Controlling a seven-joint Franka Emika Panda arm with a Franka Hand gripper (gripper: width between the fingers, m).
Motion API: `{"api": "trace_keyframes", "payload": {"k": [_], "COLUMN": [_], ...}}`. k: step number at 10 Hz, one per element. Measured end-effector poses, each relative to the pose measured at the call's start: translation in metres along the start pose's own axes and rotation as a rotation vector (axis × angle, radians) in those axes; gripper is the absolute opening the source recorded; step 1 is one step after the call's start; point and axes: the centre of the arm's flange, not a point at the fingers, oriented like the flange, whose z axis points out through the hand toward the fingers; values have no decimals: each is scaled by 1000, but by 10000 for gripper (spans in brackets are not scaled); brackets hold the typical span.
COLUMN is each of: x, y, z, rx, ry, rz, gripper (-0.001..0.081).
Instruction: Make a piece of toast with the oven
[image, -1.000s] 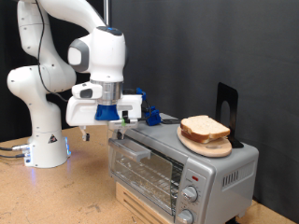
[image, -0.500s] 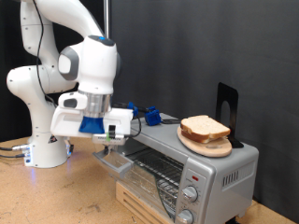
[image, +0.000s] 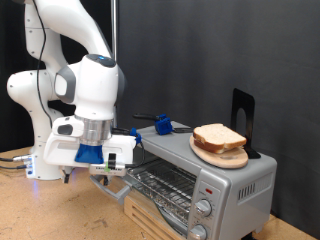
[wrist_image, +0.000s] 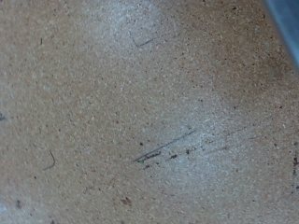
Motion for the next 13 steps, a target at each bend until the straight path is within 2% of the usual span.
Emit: {"api": "trace_keyframes", "payload": {"k": [1, 3, 7, 10, 13], "x": [1, 3, 8, 13, 19], "y": [3, 12, 28, 22, 12], "z": [2, 9, 42, 74, 89], "rx": [14, -2, -78, -58, -46], "ry": [3, 26, 116, 155, 150], "rz": [-26, -55, 10, 87, 89], "gripper": [800, 800, 800, 800, 800]}}
